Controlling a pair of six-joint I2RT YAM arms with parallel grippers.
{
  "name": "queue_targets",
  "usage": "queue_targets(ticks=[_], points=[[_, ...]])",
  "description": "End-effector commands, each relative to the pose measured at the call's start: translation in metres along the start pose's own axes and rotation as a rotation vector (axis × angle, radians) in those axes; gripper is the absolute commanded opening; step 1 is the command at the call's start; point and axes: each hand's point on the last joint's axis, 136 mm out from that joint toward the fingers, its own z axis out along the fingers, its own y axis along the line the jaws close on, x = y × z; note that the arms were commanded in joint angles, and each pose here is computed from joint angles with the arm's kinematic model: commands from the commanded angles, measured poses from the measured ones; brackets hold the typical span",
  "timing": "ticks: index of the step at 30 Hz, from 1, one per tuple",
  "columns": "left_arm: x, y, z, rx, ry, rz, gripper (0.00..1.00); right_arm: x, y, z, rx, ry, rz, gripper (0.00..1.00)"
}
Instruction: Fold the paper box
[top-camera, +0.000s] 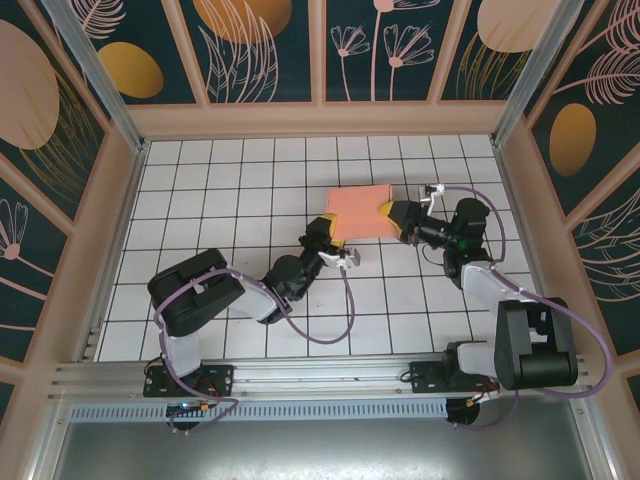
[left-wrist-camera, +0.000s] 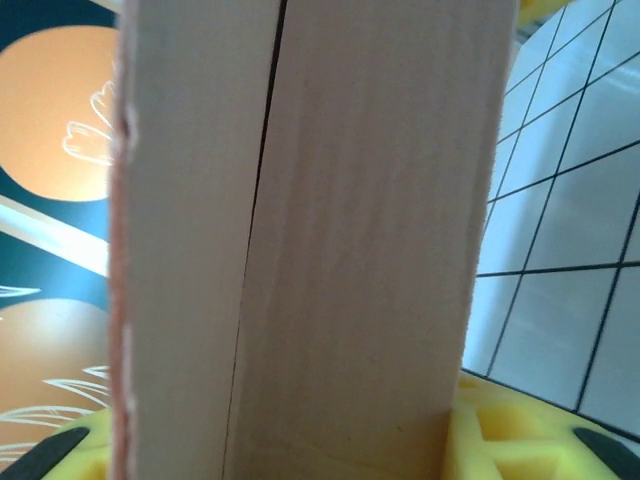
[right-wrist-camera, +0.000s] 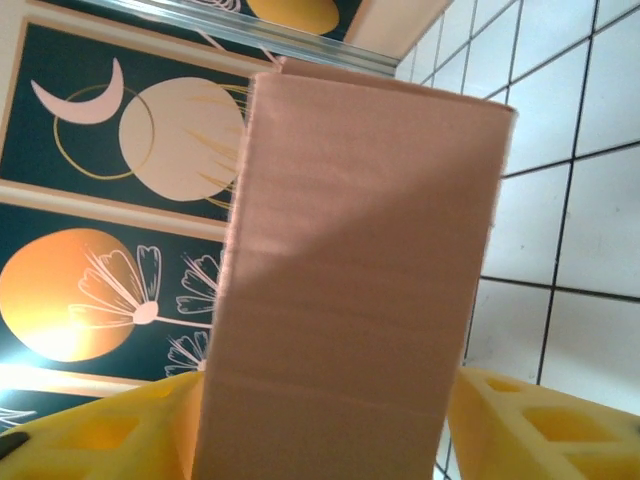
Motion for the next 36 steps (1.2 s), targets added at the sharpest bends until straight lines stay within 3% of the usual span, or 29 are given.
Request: queue_targets(ticks=[1,5,13,18,24,29,36], points=[[-0.007,0.016,0.001,0.02,0.002,-0.198,0.17,-0.009,0.011,-0.006,-0.004,-0.061,-0.105,0.75],[0.012,-0.021,-0.001,0.208,0.114,-0.286,0.16,-0.028,0.006,-0.026,0.087,-0.178,-0.169,0.78],[0.022,-0.028,-0.022,0.461,0.216,-0.567,0.18,-0.051,0.008,-0.068,0.462,-0.297,-0.5,0.79],[0.024,-0.033,-0.036,0.591,0.285,-0.612,0.15,-0.051,0.029,-0.085,0.571,-0.333,-0.653,0.79],[0.034,-0.044,-0.058,0.742,0.402,-0.66,0.13,-0.032,0.06,-0.072,0.55,-0.231,-0.84,0.79],[0.031,-0.054,-0.068,0.832,0.421,-0.716,0.13,-0.019,0.065,-0.061,0.563,-0.138,-1.009,0.77],[0.032,-0.074,-0.077,0.993,0.517,-0.744,0.11,0.016,0.059,-0.031,0.495,0.132,-1.126,0.69]])
